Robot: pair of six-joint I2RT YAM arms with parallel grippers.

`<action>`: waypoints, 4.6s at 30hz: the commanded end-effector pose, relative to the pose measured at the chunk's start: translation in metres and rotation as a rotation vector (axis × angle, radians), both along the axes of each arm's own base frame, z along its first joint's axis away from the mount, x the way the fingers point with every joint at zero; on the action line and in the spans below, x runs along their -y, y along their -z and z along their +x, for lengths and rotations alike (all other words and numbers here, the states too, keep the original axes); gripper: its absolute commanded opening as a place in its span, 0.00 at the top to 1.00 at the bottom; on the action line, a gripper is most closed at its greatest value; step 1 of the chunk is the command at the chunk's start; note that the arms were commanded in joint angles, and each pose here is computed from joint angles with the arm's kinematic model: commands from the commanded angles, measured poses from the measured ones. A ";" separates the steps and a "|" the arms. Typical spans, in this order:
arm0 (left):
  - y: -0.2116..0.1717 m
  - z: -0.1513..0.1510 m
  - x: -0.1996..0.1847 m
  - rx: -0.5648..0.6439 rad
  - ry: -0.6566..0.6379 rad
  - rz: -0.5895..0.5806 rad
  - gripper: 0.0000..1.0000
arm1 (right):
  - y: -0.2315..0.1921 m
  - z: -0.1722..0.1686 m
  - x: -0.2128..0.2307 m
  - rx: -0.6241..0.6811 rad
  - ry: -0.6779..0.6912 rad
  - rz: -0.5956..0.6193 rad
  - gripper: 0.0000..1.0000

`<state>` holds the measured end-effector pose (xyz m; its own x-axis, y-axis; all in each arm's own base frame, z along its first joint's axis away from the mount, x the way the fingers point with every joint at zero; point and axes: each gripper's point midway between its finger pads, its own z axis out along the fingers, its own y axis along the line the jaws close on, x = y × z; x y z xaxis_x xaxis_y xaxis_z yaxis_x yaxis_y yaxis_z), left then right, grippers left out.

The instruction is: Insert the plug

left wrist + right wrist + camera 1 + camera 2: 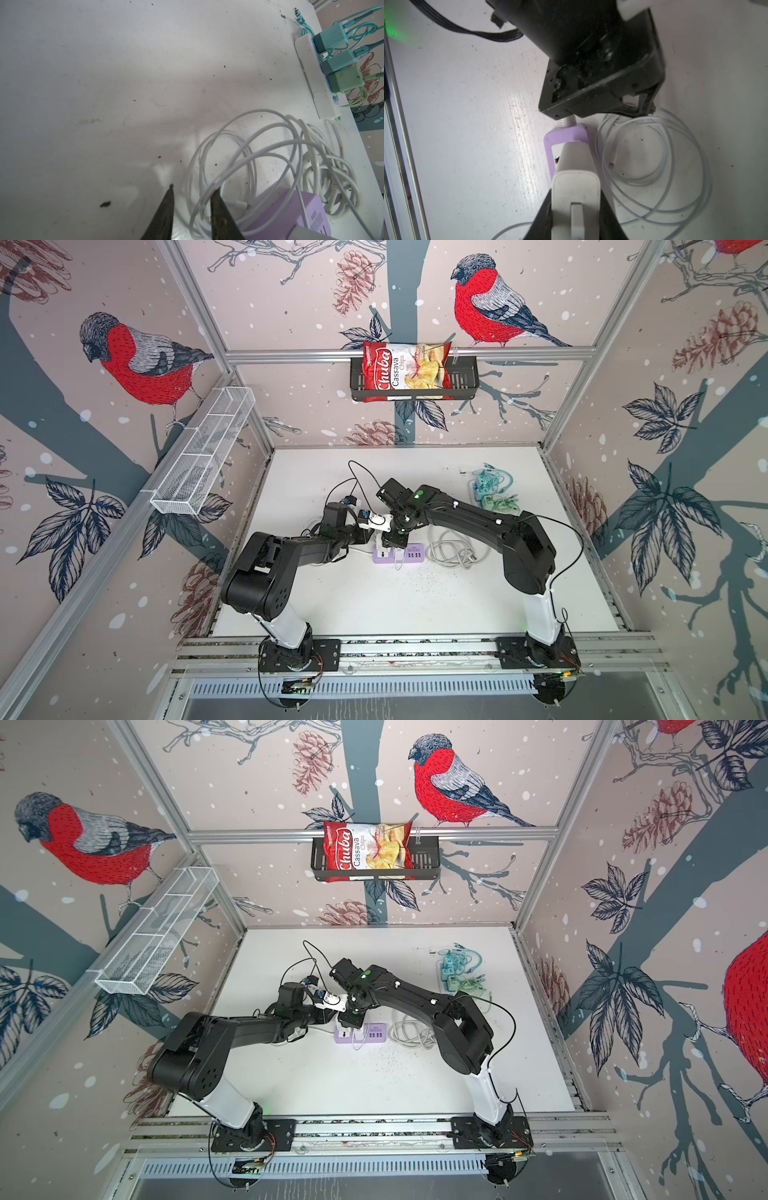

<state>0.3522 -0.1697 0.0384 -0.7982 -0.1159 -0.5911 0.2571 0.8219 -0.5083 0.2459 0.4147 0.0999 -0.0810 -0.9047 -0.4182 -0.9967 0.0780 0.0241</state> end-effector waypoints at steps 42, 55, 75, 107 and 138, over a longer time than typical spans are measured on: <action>0.008 -0.029 0.045 -0.023 0.146 -0.093 0.72 | 0.022 -0.001 0.042 0.056 0.036 -0.165 0.92; 0.014 -0.050 0.078 -0.052 0.204 -0.117 0.73 | 0.019 -0.004 0.061 0.072 0.103 -0.172 0.92; 0.001 -0.062 0.077 -0.033 0.163 -0.096 0.69 | 0.019 -0.025 0.074 0.097 0.118 -0.230 0.93; -0.053 -0.047 -0.069 0.131 -0.420 0.242 0.33 | 0.051 -0.030 0.070 -0.018 0.133 -0.235 0.93; -0.150 -0.048 -0.117 0.503 -0.603 0.306 0.08 | -0.071 0.026 0.034 0.235 0.327 0.072 0.41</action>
